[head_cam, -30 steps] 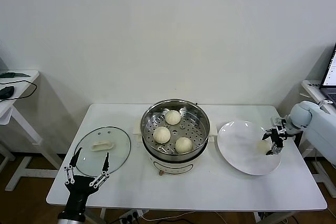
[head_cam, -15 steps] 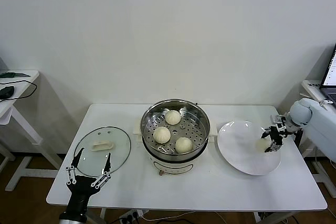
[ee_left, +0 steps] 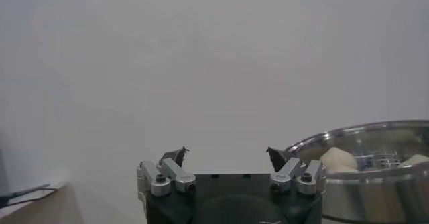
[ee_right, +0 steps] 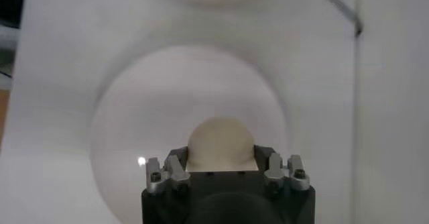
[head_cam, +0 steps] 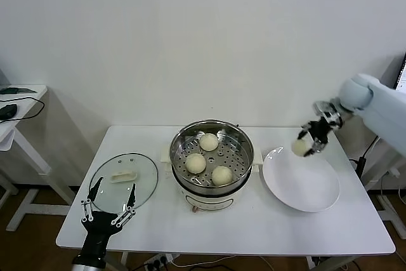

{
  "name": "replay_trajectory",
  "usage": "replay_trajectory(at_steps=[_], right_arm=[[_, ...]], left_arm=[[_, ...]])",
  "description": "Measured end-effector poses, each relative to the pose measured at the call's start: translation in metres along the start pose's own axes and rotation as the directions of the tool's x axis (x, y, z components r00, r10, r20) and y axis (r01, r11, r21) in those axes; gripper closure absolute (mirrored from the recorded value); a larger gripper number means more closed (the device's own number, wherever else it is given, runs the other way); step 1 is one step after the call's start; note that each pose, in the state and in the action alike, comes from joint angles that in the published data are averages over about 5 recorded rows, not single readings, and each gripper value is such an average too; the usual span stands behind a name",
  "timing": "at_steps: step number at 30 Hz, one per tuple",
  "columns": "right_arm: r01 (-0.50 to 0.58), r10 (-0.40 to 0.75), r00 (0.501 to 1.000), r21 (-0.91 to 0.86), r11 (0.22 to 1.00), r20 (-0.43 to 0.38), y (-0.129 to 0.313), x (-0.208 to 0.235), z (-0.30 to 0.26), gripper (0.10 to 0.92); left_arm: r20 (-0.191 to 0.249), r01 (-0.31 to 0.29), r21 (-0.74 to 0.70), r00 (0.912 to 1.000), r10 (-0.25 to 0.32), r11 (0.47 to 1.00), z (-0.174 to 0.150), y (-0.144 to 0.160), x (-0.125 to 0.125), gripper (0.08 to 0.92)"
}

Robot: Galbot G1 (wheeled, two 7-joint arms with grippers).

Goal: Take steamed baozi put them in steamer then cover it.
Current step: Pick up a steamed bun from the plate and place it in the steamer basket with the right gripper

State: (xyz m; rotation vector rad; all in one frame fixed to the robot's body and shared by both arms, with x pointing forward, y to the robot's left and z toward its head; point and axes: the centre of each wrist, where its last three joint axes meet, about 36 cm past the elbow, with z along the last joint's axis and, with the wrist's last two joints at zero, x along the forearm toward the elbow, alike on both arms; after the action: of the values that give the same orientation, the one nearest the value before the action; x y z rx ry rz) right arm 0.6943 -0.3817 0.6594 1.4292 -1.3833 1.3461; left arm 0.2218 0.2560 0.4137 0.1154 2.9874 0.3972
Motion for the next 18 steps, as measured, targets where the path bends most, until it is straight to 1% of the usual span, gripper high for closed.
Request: replay_trajectory(at_steps=[4,8,14,18], right_arm=[[0.022,-0.024,0.999,0.062,0.998,0.027,-0.017,0.019,-0.053,0.366],[0.048,-0.053,0.998,0.108,0.993,0.037,-0.029,0.024,-0.099,0.37],[0.078,-0.082,0.996,0.163,0.984,0.019,-0.041,0.013,-0.156,0.379],[0.087,-0.089,0.996,0.189,0.978,0.002,-0.046,0.0,-0.184,0.389]], left_arm=[[0.003,0.0,0.002,1.0,0.0,1.0,0.0,0.0,-0.001,0.177],[0.005,0.002,0.003,1.0,-0.002,1.0,-0.001,-0.001,-0.002,0.177],[0.007,0.008,0.003,0.9999,-0.008,1.0,-0.001,0.0,-0.002,0.177],[0.006,0.011,0.002,0.9999,-0.011,1.0,0.0,0.001,-0.002,0.177]])
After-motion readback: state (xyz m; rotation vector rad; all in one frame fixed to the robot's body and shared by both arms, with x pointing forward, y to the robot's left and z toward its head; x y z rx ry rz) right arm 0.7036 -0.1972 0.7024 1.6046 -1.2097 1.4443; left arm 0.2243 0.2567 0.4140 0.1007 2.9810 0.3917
